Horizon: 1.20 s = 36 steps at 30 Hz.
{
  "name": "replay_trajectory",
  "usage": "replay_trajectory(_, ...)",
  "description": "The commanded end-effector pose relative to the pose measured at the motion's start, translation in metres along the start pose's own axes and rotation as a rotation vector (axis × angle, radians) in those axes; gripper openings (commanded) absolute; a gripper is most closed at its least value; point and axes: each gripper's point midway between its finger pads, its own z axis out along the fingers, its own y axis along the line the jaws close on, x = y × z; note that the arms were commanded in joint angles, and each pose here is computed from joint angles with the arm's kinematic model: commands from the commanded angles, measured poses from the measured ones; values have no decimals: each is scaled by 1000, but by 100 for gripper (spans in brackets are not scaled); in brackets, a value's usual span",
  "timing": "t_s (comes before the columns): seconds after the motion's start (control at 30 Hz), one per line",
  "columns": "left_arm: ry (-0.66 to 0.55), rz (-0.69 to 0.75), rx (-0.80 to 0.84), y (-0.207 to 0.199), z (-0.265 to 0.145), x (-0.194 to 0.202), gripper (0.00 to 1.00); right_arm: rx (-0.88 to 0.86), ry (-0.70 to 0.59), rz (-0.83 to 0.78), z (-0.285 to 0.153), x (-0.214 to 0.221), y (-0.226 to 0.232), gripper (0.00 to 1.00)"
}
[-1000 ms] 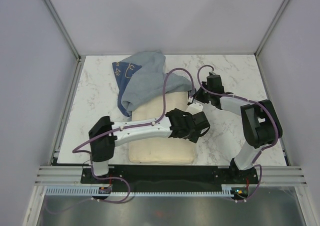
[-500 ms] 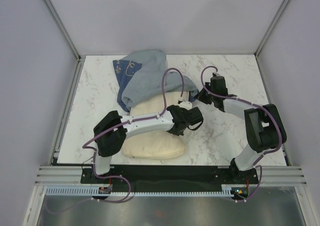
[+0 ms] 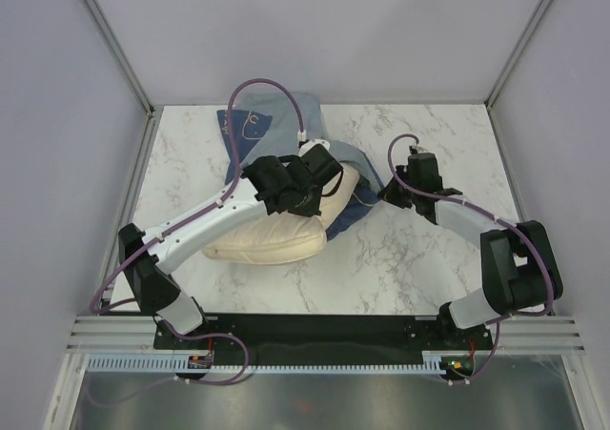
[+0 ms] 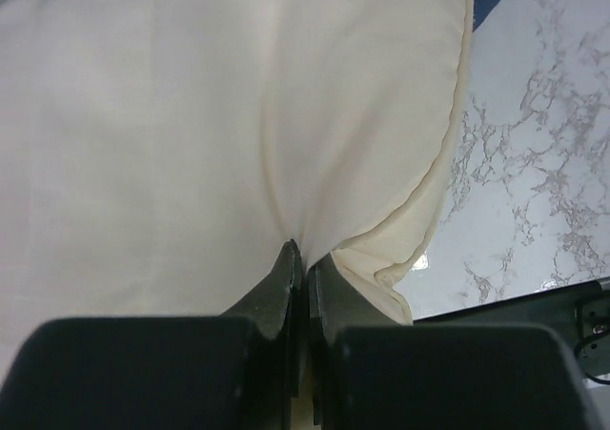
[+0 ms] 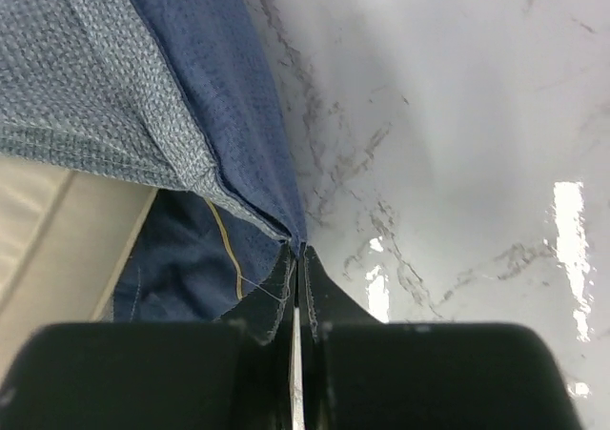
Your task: Put the pillow into the pillowcase
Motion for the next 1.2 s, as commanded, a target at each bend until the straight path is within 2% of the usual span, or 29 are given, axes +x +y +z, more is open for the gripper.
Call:
replay_trajectory(0.0, -82, 22, 28, 1, -24, -28, 2, 102, 36, -50, -13, 15, -26, 3)
replay_trajectory(0.1, -100, 22, 48, -1, -33, -36, 2, 136, 14, -53, -20, 13, -32, 11)
replay_trajectory(0.17, -102, 28, 60, -3, -36, -39, 2, 142, -5, -52, -26, 10, -32, 39)
replay_trajectory(0.23, -98, 33, 72, -5, -37, -39, 2, 98, -23, -58, -33, 6, -22, 53)
replay_trajectory(0.4, -102, 35, 95, -8, -42, -41, 2, -62, -81, -130, -54, 3, 18, 57)
replay_trajectory(0.63, -119, 44, 124, -14, -51, -51, 2, -131, -135, -213, -71, 14, 51, 56)
replay_trajectory(0.77, -126, 45, 139, -16, -55, -54, 2, -218, -146, -239, -67, 32, 75, 61)
replay_trajectory(0.8, -125, 46, 144, -17, -55, -54, 2, -229, -121, -252, -63, 45, 78, 69)
replay_trajectory(0.87, -126, 49, 153, -19, -57, -56, 2, -257, -128, -258, -58, 50, 87, 73)
replay_trajectory(1.03, -136, 45, 165, -20, -63, -60, 2, -239, -103, -283, -37, 72, 92, 74)
replay_trajectory(1.17, -131, 47, 179, -21, -65, -63, 2, -221, -138, -294, -27, 83, 97, 74)
